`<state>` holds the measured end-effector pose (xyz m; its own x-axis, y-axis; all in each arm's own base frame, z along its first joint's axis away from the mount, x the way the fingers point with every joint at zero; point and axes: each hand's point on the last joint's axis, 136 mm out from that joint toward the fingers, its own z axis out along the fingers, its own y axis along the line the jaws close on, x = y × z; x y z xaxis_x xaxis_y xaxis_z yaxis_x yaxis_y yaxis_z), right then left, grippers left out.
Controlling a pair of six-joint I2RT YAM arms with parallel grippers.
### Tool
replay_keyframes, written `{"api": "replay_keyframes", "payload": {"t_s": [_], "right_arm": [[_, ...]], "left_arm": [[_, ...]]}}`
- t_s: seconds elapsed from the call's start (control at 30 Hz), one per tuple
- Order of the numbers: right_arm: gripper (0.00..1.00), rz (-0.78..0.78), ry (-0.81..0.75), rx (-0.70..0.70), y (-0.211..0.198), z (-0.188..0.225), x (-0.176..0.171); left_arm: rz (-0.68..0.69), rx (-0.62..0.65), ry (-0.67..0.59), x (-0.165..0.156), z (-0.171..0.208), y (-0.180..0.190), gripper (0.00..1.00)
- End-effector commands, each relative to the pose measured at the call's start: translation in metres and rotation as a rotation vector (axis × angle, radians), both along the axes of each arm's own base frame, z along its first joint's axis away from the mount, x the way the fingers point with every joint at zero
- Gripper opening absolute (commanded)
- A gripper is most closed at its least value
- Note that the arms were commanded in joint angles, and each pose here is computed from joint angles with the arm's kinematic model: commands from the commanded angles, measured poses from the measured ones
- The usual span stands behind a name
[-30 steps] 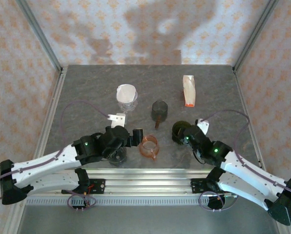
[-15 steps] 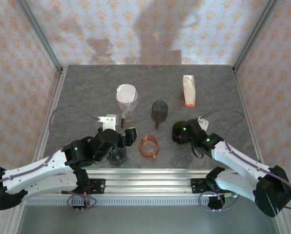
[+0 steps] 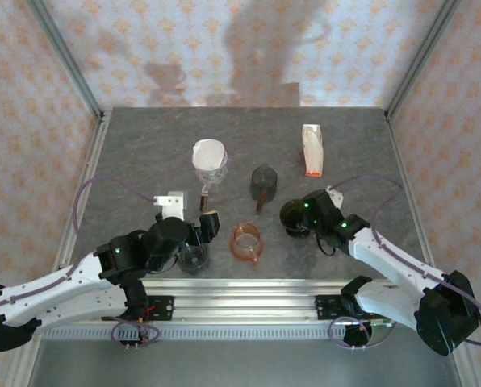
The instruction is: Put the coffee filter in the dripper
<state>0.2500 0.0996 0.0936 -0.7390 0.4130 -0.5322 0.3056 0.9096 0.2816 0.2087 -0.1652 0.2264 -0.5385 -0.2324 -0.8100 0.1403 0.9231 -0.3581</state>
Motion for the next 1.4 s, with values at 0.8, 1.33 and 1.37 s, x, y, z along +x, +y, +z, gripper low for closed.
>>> {"api": "replay_keyframes", "payload": {"t_s": [0.8, 1.33, 1.37], "right_arm": [[0.00, 0.595, -0.086, 0.281, 0.151, 0.119, -0.034], [0.00, 0.616, -0.015, 0.274, 0.166, 0.092, -0.040], [0.00, 0.615, -0.013, 0.279, 0.167, 0.091, -0.041]], "left_arm": [[0.096, 0.002, -0.044, -0.005, 0.003, 0.034, 1.00], [0.102, 0.006, -0.046, -0.004, 0.001, 0.034, 1.00], [0.102, 0.006, -0.046, -0.004, 0.001, 0.034, 1.00]]}}
